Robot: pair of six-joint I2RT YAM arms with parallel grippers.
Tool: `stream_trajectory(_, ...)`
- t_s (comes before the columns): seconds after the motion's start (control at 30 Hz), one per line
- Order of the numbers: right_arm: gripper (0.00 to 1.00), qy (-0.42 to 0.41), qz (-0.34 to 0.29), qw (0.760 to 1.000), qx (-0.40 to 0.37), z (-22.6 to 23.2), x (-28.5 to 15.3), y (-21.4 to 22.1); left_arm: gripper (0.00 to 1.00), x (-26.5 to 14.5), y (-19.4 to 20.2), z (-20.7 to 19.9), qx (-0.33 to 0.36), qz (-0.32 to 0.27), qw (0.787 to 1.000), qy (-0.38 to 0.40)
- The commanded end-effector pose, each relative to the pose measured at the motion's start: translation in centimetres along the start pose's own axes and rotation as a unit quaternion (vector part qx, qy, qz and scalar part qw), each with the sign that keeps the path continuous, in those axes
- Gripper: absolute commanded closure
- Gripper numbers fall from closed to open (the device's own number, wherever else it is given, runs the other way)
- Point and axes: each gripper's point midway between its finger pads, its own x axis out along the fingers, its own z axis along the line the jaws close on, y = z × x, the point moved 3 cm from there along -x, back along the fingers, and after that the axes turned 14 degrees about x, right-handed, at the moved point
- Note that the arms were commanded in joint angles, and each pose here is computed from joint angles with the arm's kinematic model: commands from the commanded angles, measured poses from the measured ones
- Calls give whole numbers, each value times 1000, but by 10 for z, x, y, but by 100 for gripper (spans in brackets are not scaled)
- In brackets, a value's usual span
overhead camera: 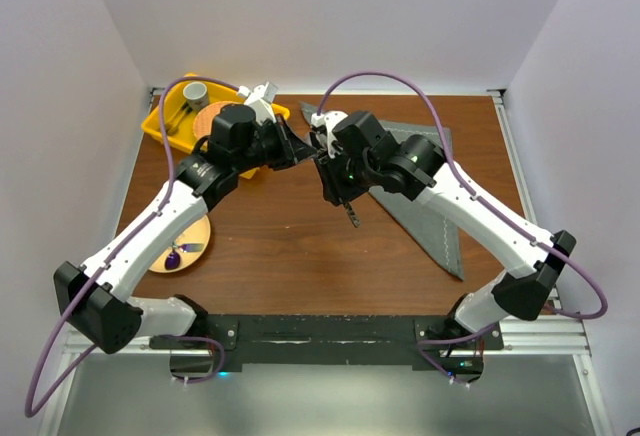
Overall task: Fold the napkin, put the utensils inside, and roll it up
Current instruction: Pass the utensil from the left arm to the right
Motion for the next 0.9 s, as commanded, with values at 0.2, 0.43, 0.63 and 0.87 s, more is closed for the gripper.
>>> stream_trajectory(0.2,89,39,-39,998,-20,-1,-11,-17,100,-6,-19,-7,2,-15,1000,-4)
stream_trajectory(0.43,100,23,-73,994,-77,-20,12,-20,57,-13,-25,21,-19,12,998,-56)
stream_trajectory(0.63,100,83,-14,992,-95,-113,72,-31,44,-56,-30,50,40,-4,991,-126)
stream_trajectory(0.87,100,118,93,982,-110,-188,141,-27,46,-83,-3,49,82,9,990,-112)
